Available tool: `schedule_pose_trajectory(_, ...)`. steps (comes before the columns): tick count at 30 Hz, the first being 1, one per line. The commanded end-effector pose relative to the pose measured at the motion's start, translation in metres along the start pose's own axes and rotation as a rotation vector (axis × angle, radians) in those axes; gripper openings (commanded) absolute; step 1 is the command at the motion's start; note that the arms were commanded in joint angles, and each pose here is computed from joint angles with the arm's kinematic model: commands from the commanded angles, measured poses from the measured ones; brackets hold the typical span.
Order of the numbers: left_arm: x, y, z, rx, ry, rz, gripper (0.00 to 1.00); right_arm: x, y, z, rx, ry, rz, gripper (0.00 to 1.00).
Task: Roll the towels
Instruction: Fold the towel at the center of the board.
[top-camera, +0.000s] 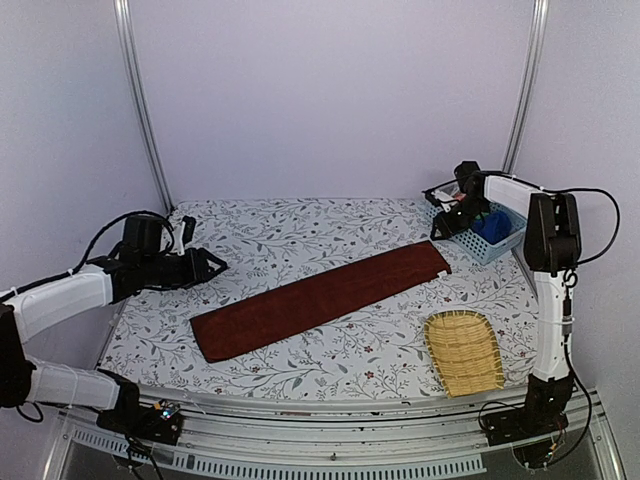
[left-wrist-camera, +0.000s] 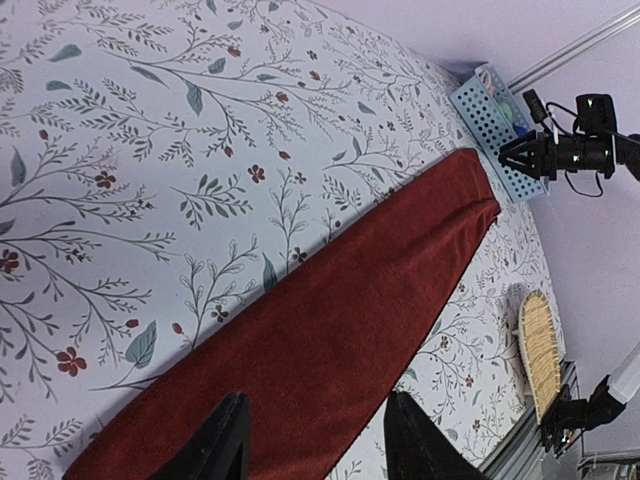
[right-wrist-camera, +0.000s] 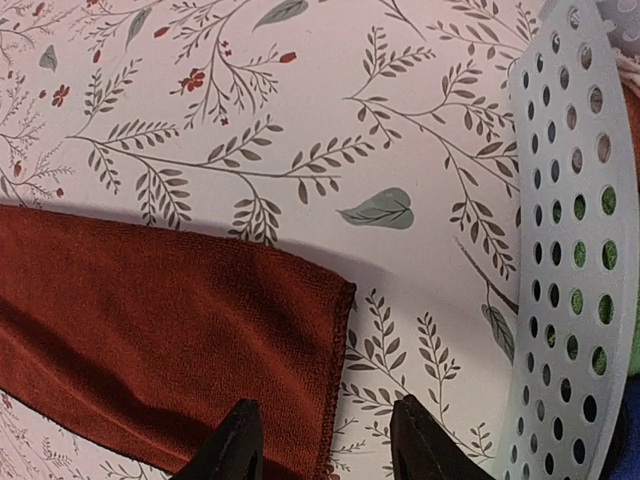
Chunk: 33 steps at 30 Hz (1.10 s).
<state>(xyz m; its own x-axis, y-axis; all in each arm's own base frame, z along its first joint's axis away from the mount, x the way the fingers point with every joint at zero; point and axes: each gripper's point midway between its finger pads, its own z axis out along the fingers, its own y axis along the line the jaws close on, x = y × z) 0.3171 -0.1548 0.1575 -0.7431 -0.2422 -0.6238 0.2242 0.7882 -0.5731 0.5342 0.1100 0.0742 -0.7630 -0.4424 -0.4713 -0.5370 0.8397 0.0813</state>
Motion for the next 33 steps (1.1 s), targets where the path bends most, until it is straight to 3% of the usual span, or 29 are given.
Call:
schedule_pose_trajectory(1,0.023,0.002,0.009,-0.009,0.08,0.017,0.47,0.017,-0.008,0.013,0.046,0.078,0.049,0.46)
schedule_pose_trajectory(19,0.045,0.013,0.02,-0.073,0.138,0.006,0.47,0.078,0.018,0.076,-0.067,0.272,0.052,0.53)
schedule_pose_trajectory(24,0.046,0.016,0.02,-0.09,0.139,0.002,0.47,0.089,0.036,0.086,-0.007,0.321,-0.022,0.5)
schedule_pose_trajectory(33,0.049,0.021,0.019,-0.118,0.15,0.003,0.47,0.118,0.019,0.095,0.11,0.414,-0.021,0.33)
